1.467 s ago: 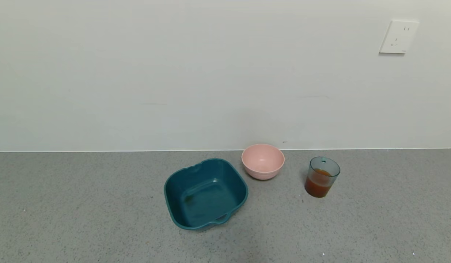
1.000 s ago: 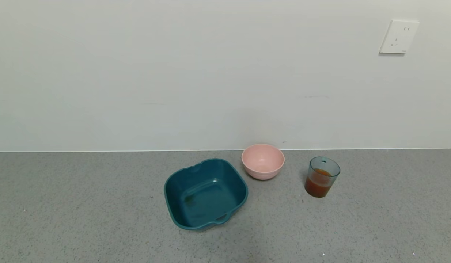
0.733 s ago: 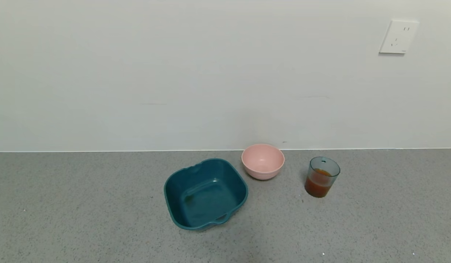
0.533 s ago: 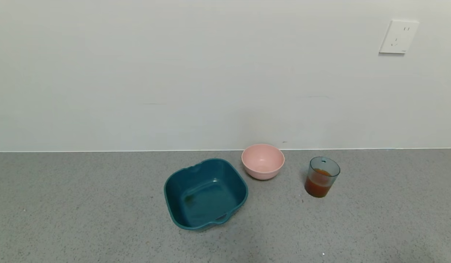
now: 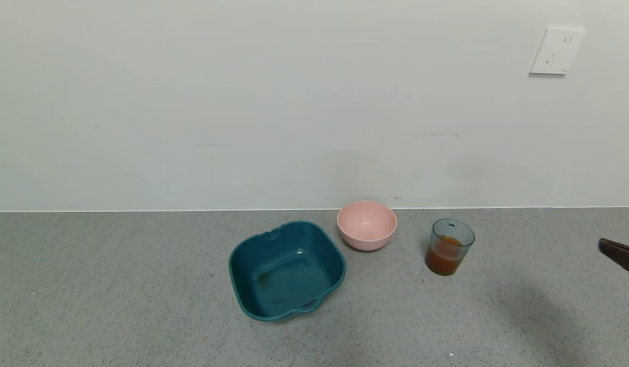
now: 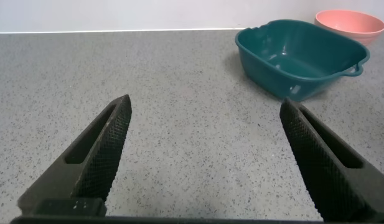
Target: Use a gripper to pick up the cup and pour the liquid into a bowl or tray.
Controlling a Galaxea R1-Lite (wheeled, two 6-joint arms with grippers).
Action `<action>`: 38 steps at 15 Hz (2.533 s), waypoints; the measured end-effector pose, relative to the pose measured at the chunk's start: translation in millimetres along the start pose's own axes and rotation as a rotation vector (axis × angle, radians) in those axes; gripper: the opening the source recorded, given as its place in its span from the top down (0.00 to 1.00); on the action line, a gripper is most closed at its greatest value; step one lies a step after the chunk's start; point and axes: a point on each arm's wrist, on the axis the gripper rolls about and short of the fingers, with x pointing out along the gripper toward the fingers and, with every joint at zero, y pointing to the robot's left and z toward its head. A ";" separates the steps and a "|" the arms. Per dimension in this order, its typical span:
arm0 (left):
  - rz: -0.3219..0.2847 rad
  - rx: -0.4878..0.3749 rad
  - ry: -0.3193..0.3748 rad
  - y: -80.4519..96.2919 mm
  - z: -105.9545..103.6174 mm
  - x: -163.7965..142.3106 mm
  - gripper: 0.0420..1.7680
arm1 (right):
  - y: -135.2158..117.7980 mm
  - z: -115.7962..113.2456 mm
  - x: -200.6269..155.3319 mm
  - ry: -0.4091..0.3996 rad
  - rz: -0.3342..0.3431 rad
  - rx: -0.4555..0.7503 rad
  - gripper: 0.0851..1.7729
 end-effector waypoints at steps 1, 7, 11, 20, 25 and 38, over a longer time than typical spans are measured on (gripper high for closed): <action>0.000 0.000 0.000 0.0 0.0 0.0 0.03 | 3.4 -2.0 15.7 0.040 0.024 -0.006 0.04; 0.000 0.000 0.000 0.0 0.0 0.0 0.03 | 33.0 -39.2 85.2 0.203 0.100 -0.024 0.04; 0.000 0.000 0.000 0.0 0.0 0.0 0.03 | 49.3 -67.1 120.2 0.288 0.127 -0.015 0.04; 0.000 0.000 0.000 0.0 0.0 0.0 0.03 | 69.9 -111.8 195.6 0.273 0.085 -0.018 0.04; 0.000 0.000 0.000 0.0 0.0 0.0 0.03 | 77.3 -125.5 225.5 0.218 0.069 -0.009 0.04; 0.000 0.000 0.000 0.0 0.0 0.0 0.03 | 86.4 -132.9 275.6 0.100 0.026 0.012 0.04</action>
